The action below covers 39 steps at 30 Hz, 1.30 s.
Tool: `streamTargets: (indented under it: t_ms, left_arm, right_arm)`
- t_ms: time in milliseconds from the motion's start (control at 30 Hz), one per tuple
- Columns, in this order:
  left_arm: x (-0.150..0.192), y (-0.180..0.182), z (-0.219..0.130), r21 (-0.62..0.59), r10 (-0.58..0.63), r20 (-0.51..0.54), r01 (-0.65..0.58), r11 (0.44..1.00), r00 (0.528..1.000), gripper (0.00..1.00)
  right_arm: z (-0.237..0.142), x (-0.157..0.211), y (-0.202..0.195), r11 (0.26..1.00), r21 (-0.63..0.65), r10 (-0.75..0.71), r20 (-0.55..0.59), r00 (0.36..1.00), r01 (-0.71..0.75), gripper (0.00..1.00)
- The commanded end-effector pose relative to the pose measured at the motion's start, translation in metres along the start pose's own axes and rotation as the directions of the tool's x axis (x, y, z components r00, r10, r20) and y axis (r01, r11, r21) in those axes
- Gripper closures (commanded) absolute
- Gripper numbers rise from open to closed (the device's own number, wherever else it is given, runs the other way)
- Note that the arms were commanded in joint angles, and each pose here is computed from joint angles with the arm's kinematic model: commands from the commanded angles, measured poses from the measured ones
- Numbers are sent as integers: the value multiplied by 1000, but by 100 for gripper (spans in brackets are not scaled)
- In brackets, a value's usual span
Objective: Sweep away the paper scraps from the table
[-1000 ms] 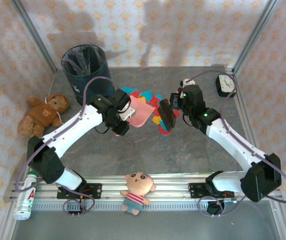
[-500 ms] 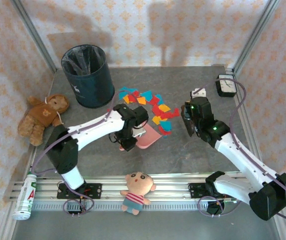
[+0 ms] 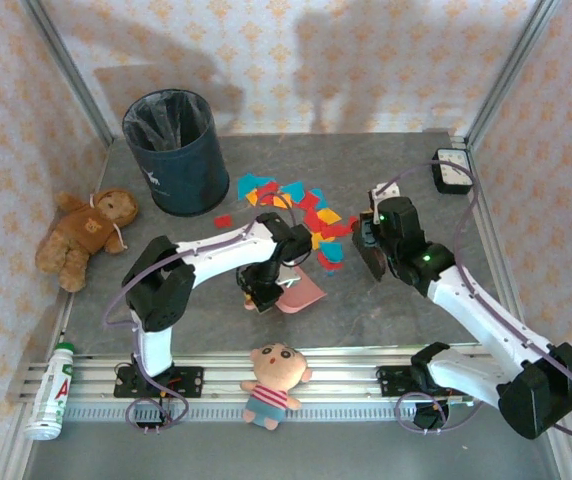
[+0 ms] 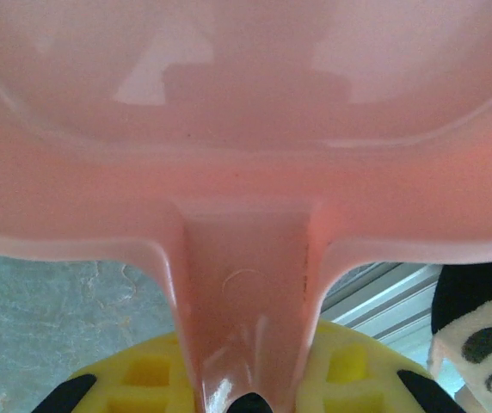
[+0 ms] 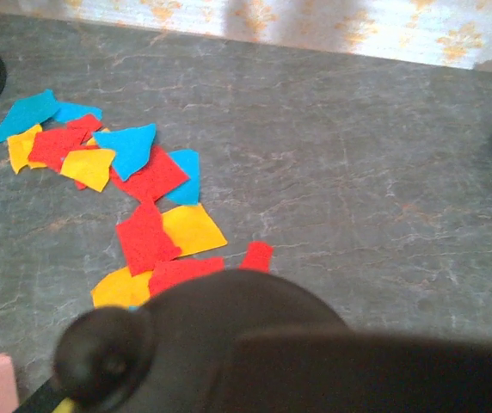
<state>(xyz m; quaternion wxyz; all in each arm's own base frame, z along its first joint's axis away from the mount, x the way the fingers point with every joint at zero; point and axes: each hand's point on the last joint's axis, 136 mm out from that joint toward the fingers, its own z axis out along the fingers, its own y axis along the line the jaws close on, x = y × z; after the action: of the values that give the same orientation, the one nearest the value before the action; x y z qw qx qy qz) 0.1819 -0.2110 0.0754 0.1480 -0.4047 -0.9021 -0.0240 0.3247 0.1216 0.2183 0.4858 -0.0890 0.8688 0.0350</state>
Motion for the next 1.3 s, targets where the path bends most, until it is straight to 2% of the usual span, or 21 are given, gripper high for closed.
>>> streamTargets:
  t_ms: [0,367,800,1267]
  left_arm:
    - [1,-6,-7,19,31,-13,-30,999,999,100]
    - [-21,-7,3,35,42,-52,-40,999,998,100]
    - [-47,-3,8,20,21,-32,-20,1000,999,100]
    - [-58,4,3,10,6,8,-6,1000,1000,100]
  right_arm:
    - [4,-2,7,999,-42,4,10,1000,-3,100]
    - [13,5,24,993,-120,10,-33,999,-14,100]
    - [8,11,46,969,-246,-4,-76,997,-15,100]
    - [-8,-2,74,924,-383,3,-46,999,-20,100]
